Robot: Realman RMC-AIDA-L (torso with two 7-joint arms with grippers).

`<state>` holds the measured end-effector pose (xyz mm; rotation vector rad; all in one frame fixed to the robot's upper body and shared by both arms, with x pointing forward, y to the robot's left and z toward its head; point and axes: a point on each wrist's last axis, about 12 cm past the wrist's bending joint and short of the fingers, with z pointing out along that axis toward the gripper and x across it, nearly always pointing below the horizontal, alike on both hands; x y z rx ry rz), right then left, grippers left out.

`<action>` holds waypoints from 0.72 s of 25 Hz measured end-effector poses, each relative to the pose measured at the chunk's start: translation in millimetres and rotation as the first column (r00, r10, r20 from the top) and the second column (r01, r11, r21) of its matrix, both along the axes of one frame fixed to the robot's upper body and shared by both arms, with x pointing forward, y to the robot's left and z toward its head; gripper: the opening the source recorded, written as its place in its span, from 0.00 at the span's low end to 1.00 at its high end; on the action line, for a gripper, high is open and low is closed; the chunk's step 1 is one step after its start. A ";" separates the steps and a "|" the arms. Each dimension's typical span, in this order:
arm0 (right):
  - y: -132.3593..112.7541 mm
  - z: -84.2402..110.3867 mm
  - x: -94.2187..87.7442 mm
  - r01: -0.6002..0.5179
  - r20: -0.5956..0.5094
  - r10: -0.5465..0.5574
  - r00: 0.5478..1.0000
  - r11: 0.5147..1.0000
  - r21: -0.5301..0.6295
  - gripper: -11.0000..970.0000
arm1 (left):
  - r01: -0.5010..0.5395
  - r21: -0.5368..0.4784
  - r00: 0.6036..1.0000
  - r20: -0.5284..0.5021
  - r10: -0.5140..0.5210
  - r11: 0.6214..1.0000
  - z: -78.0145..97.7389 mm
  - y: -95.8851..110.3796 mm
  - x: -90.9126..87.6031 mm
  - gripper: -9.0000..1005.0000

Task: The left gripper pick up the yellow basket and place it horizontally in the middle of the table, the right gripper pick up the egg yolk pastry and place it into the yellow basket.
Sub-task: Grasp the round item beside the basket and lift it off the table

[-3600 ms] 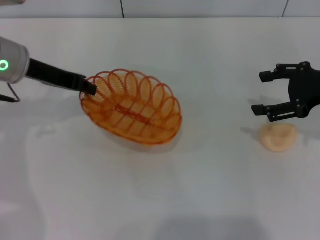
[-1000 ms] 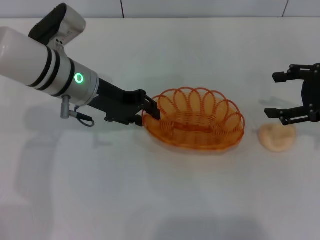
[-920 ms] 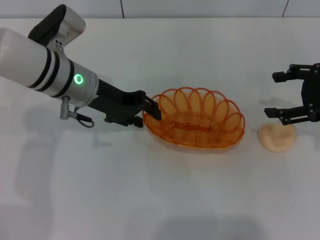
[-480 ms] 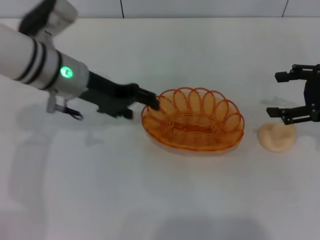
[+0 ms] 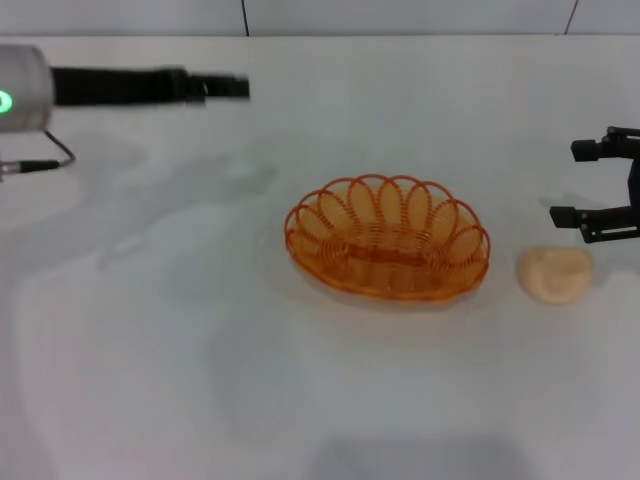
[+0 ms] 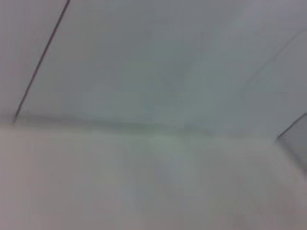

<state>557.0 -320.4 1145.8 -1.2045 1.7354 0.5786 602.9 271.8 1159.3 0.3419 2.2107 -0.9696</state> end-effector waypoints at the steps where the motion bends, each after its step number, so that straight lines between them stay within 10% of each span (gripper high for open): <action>1: -1.0 0.2 -0.5 0.004 0.000 -0.004 1.000 1.000 0.003 0.89 | 0.015 -0.025 0.998 0.063 -0.013 1.000 -0.1 3.7 -1.6 0.80; 6: -2.7 -0.6 -2.2 0.009 -0.003 -0.009 1.000 1.000 0.010 0.89 | 0.079 -0.021 0.958 0.277 -0.070 0.997 -7.5 29.4 -7.4 0.80; 18: 0.5 0.4 -0.6 0.000 0.007 0.000 1.000 1.000 0.020 0.89 | 0.441 0.219 0.803 0.338 -0.491 0.871 -3.9 56.5 -38.9 0.81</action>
